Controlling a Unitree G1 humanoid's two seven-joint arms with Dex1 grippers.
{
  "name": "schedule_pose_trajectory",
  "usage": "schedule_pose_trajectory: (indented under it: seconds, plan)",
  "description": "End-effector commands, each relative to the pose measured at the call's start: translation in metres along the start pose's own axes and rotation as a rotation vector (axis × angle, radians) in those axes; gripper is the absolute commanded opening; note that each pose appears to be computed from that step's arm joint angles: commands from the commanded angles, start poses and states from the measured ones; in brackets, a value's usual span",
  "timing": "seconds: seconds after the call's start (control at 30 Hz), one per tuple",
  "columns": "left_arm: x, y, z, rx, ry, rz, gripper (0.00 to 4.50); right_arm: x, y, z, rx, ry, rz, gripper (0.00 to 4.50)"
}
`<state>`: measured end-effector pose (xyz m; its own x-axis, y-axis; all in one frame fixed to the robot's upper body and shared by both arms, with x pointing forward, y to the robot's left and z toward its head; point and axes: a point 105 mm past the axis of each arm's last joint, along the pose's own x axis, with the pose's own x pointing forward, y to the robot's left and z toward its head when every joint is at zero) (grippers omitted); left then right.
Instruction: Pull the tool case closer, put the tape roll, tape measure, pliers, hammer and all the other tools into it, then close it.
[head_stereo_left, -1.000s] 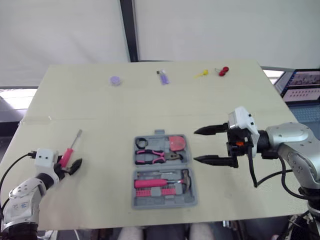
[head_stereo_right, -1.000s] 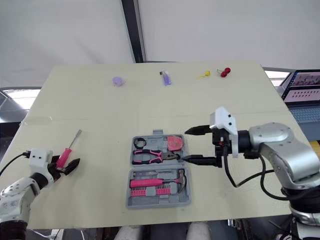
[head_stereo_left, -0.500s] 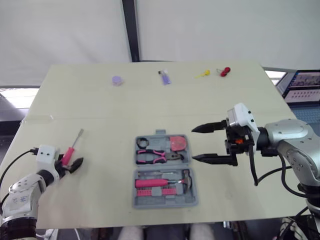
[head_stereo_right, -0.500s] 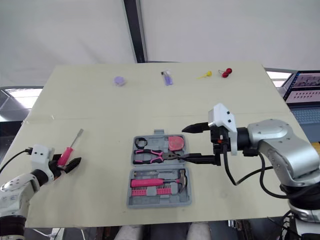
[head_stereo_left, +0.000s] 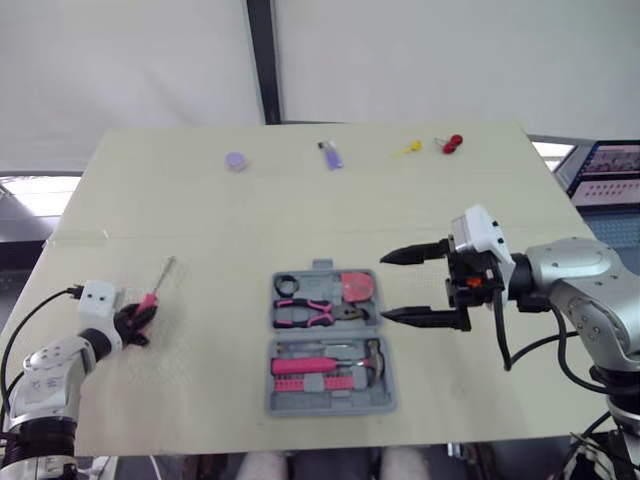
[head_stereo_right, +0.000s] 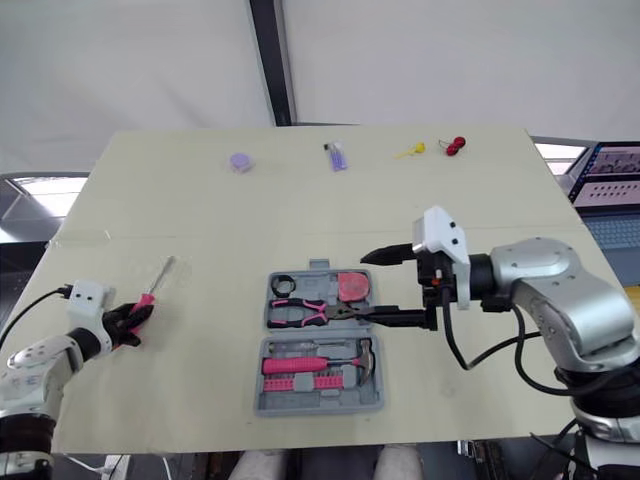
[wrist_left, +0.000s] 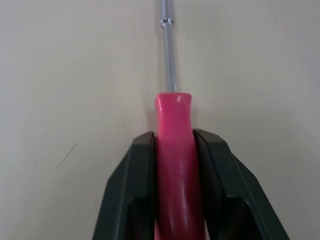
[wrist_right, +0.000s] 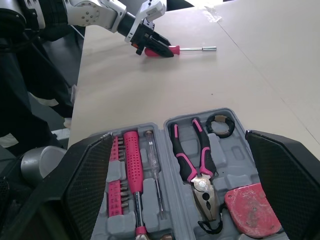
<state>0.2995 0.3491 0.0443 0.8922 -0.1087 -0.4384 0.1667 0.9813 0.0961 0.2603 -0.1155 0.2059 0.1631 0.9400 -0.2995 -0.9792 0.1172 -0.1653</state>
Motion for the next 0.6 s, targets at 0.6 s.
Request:
schedule_pose_trajectory:
  seconds: [0.6]
  plan:
    - [-0.013,0.007,0.001,0.042,0.041,0.009,0.66,-0.004,-0.007,0.017,-0.067,-0.066,-0.028,4.5]
